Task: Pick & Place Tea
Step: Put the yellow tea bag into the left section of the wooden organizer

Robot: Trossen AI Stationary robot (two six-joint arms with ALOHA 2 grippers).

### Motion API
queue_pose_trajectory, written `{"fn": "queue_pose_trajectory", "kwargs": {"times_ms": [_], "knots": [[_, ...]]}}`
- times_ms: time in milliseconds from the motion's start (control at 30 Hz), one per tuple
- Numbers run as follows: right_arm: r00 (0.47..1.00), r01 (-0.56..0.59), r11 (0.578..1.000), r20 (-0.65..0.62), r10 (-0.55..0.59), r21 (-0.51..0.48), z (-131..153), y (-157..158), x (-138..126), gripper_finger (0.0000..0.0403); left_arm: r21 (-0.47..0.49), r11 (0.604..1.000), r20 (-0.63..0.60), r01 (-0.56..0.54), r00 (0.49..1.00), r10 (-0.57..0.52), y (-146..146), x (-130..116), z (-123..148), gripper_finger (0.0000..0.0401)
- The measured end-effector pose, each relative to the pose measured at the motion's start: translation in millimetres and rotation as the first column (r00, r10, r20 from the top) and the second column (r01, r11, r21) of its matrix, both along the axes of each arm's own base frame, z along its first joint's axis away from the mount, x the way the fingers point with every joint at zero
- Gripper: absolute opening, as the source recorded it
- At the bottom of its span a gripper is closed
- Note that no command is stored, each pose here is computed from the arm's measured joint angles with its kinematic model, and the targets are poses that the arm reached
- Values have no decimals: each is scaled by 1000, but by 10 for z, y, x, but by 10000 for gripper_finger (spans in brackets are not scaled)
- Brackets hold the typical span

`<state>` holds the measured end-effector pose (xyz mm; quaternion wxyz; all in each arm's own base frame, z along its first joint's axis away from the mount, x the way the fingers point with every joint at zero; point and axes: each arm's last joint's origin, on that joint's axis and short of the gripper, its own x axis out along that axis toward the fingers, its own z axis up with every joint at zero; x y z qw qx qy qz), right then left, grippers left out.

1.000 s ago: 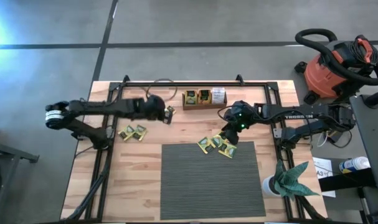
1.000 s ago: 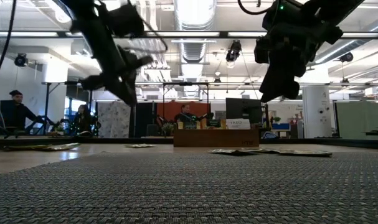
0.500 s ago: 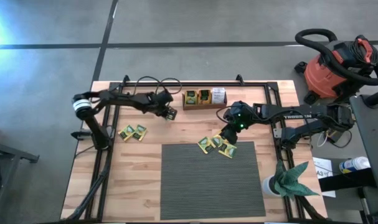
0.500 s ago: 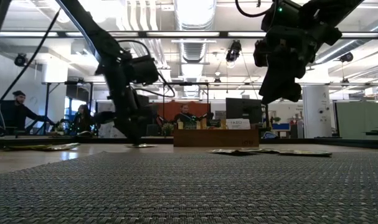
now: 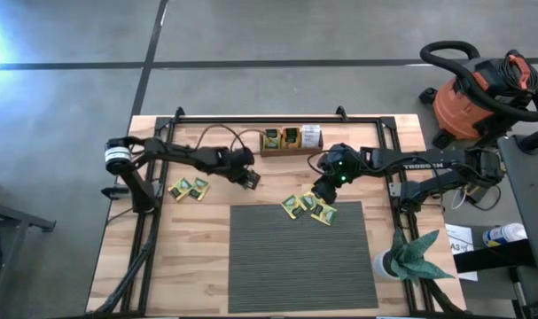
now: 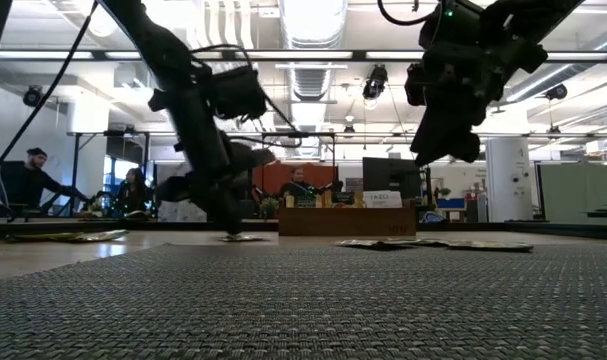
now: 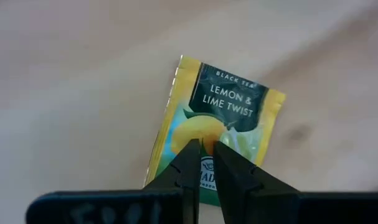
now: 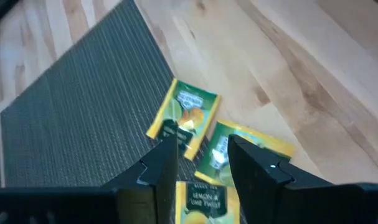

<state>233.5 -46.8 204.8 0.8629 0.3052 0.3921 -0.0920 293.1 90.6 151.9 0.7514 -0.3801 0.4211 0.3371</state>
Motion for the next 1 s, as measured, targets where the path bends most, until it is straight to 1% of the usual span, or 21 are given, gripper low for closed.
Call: {"fn": "queue_pose_trajectory", "kwargs": {"times_ms": [133,233,367,467,567,633,767,867,1000], "knots": [[999,14,1000,44,-14,5,20,-9,43,139,-10,1000,98,-2,995,3,-177,159,-26,39],[996,33,999,79,-34,17,11,-23,106,139,-21,999,162,-26,986,29,-232,274,-99,39],[993,70,996,93,-75,60,-56,-44,200,139,-24,999,182,-24,983,28,-261,367,-110,39],[993,88,990,74,-96,108,-155,-54,270,139,18,1000,199,-2,980,-2,-276,371,-1,39],[993,104,985,47,-112,138,-264,-64,330,139,60,998,252,5,967,-20,-278,351,212,39],[992,113,983,37,-119,145,-332,-74,369,139,74,997,248,8,968,-26,-287,308,284,39],[988,133,978,53,-143,162,-430,-100,458,139,98,995,166,16,986,-33,-312,223,278,39],[984,141,978,85,-155,150,-472,-129,555,139,96,995,128,26,991,-39,-315,212,201,39],[985,145,980,77,-156,136,-534,-172,730,139,78,996,93,30,995,-37,-314,256,38,39]]}}
